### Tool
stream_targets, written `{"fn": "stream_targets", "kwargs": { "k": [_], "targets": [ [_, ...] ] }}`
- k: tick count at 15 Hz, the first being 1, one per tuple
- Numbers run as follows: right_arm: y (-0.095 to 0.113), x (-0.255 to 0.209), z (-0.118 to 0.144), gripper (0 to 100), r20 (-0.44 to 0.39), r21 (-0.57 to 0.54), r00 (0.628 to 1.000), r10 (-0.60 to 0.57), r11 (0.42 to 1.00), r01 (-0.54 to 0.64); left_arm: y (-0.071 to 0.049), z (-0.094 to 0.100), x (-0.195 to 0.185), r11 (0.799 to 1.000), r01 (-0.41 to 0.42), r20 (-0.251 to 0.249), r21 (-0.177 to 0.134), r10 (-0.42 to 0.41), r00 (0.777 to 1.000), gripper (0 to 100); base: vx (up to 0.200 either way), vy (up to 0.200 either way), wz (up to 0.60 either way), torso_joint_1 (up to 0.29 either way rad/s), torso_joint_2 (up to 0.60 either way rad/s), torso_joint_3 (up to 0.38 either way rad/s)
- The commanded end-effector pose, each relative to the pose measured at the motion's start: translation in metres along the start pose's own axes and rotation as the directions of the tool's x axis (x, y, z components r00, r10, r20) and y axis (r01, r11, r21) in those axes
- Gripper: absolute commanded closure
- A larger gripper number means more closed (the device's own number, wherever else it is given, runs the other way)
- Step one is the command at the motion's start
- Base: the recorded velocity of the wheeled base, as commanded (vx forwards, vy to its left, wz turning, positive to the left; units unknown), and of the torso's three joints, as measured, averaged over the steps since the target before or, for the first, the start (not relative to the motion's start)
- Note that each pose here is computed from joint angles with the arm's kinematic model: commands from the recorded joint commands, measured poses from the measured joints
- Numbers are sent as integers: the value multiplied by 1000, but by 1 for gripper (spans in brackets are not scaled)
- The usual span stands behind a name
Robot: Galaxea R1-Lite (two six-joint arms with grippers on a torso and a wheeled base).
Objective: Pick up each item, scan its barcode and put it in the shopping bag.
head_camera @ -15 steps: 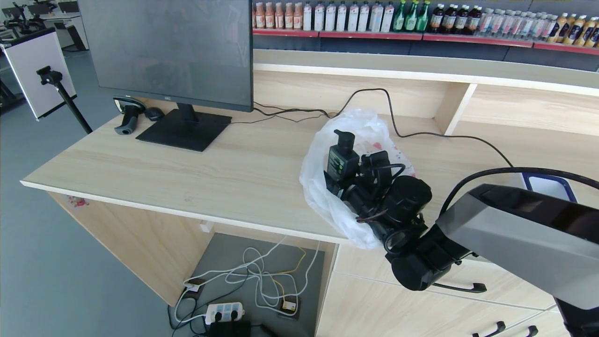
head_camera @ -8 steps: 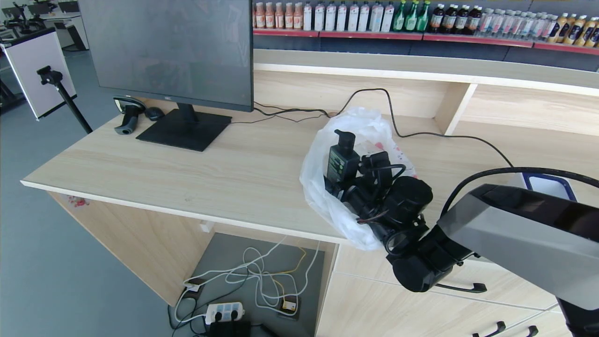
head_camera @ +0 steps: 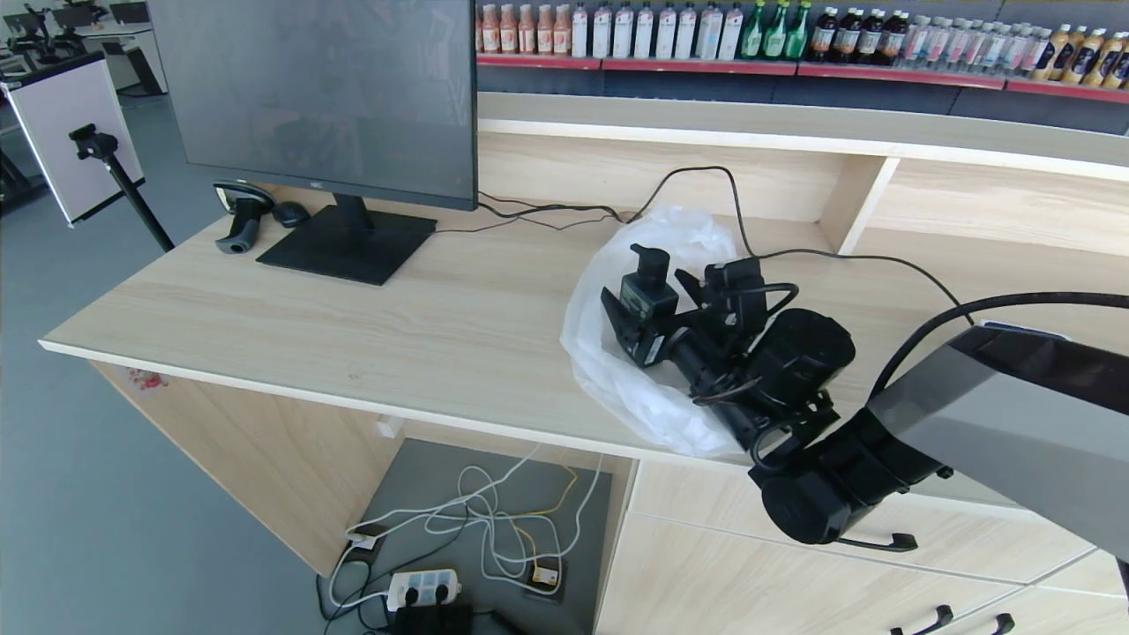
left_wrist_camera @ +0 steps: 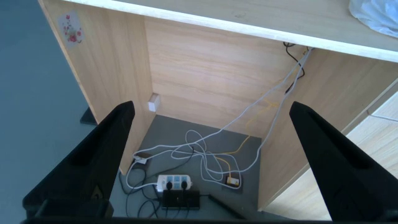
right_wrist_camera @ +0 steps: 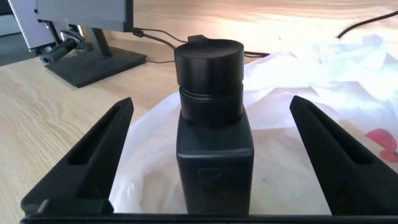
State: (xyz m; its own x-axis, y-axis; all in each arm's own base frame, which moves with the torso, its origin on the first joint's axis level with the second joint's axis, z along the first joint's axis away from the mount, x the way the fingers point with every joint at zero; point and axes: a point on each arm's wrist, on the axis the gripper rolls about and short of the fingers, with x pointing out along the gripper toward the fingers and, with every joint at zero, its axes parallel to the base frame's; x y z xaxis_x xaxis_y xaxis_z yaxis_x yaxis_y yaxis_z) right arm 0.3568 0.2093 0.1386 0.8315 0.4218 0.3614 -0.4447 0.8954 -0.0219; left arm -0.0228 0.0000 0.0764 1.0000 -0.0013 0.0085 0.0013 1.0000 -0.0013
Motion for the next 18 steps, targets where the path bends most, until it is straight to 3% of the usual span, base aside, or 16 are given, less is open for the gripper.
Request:
{"fn": "stream_targets", "kwargs": {
  "k": [1, 11, 14, 18],
  "targets": [
    [4, -5, 22, 0, 33, 3, 999, 11, 1000, -11, 0, 0, 0, 1000, 0, -1, 0, 0, 1000, 0, 0, 0, 0, 0, 0, 0],
    [17, -44, 76, 0, 61, 28, 996, 57, 998, -59, 0, 0, 0, 1000, 0, -1, -2, 0, 1000, 0, 0, 0, 0, 0, 0, 0],
    [36, -56, 81, 0, 51, 51, 992, 116, 992, -118, 0, 0, 0, 1000, -1, -1, 0, 1, 1000, 0, 0, 0, 0, 0, 0, 0],
    [27, -76, 93, 0, 35, 44, 994, 104, 993, -106, 0, 0, 0, 1000, 0, -1, -3, 0, 1000, 0, 0, 0, 0, 0, 0, 0]
  ]
}}
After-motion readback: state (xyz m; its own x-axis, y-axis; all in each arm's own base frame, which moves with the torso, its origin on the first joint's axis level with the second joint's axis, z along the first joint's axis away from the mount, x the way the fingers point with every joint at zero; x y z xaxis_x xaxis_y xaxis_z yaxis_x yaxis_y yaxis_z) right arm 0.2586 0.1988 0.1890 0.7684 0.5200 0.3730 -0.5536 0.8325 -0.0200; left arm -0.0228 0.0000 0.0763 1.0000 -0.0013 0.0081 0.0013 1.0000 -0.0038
